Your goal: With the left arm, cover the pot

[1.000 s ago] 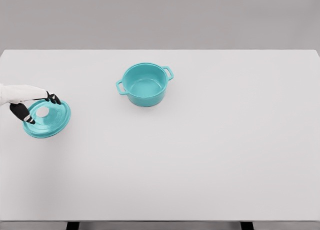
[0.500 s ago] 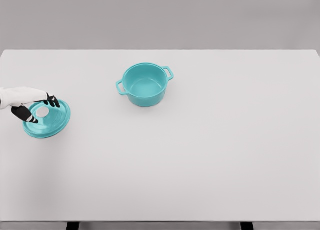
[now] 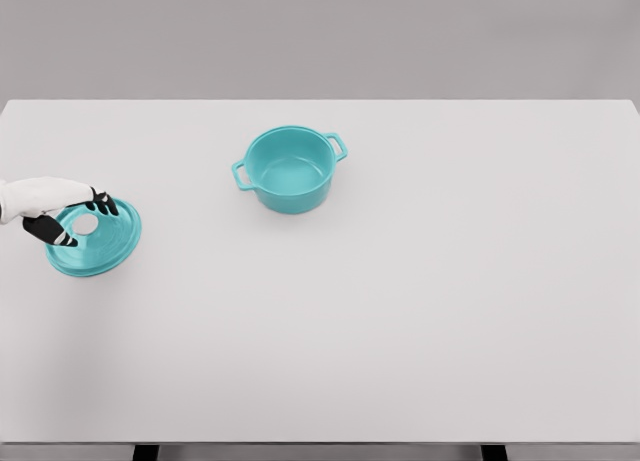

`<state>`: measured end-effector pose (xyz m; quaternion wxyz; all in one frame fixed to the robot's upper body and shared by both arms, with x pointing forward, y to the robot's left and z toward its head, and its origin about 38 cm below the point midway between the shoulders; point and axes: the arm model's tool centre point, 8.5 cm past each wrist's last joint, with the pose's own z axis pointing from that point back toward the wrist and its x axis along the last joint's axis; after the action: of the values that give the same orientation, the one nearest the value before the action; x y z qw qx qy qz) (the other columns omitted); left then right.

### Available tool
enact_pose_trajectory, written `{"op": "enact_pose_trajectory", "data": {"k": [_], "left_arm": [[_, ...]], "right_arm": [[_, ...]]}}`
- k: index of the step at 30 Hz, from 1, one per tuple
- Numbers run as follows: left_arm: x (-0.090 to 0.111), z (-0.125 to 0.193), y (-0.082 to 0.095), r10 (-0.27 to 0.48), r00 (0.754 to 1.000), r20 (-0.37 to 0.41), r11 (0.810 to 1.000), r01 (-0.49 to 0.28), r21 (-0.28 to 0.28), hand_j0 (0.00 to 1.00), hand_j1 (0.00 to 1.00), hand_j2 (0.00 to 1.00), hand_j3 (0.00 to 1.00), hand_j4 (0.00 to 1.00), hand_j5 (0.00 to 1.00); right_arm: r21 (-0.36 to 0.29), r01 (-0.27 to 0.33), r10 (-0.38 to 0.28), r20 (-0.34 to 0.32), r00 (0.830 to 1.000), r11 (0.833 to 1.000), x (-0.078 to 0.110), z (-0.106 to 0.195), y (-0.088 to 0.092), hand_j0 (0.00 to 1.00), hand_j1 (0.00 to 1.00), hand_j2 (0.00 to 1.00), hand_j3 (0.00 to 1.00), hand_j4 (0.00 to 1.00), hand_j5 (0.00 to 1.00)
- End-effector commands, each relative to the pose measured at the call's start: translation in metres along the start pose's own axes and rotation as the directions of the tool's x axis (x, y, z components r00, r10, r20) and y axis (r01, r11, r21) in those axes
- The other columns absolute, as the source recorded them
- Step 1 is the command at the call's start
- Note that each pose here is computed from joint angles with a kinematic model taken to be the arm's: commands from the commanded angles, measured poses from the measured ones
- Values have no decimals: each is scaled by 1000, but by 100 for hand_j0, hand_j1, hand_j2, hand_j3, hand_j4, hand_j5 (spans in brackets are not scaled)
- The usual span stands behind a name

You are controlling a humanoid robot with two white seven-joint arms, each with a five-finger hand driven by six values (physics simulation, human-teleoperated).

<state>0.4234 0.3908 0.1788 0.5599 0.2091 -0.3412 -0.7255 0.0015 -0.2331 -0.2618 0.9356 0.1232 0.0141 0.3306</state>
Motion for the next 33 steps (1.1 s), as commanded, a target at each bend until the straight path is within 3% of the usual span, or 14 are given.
{"op": "enact_pose_trajectory", "data": {"k": [1,25,33], "left_arm": [[0,0,0,0,1000,1,1000,0,2,74,74,74,74,74,74],[1,-3,-10,-1,1000,2,1000,1,-7,63,63,63,63,63,63],[2,-3,-9,-2,1000,10,1000,2,-1,47,47,47,47,47,47]], "right_arm": [[0,0,0,0,1000,1000,0,0,0,100,100,100,100,100,100],[0,0,0,0,1000,1000,0,0,0,100,100,100,100,100,100],[0,0,0,0,1000,1000,0,0,0,100,100,100,100,100,100]]}}
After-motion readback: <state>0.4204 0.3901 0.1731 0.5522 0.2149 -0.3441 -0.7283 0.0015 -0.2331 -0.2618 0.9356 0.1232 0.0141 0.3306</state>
